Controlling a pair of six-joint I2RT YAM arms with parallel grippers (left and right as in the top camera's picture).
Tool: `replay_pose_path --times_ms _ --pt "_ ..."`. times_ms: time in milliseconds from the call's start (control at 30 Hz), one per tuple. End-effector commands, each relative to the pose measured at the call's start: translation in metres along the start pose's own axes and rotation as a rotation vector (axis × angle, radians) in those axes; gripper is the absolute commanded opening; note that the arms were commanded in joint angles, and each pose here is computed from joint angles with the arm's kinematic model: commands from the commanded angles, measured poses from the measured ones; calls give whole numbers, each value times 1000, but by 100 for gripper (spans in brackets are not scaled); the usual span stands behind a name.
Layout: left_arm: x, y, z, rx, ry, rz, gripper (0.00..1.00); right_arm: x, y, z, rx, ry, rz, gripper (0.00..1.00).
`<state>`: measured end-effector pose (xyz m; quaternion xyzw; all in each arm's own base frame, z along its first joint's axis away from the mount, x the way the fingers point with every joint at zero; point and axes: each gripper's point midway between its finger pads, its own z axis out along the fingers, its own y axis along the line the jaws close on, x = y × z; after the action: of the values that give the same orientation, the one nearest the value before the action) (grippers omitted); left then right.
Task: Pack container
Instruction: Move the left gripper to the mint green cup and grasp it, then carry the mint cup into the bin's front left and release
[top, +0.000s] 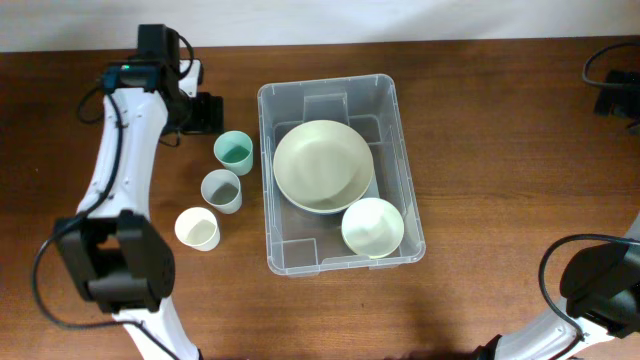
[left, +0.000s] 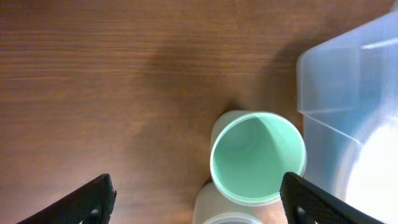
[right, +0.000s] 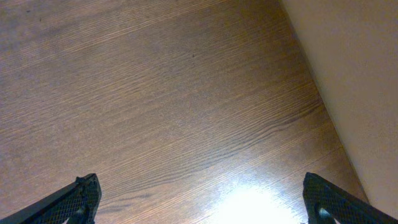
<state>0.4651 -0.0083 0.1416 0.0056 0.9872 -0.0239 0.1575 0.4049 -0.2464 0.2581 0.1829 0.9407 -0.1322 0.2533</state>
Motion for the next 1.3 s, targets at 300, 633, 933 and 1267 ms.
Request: replay_pose_path --times_ms 300,633,933,1267 --pt "26 -6 78 45 169 10 49 -4 -2 -3 4 -13 12 99" --pt "16 -6 79 45 129 13 1 -4 -2 -3 4 -13 12 99" --pt "-45 -5 6 38 -62 40 1 -4 -2 -3 4 -13 12 99" --pt "4 -90 -117 243 40 189 1 -4 -2 -3 4 -13 12 99"
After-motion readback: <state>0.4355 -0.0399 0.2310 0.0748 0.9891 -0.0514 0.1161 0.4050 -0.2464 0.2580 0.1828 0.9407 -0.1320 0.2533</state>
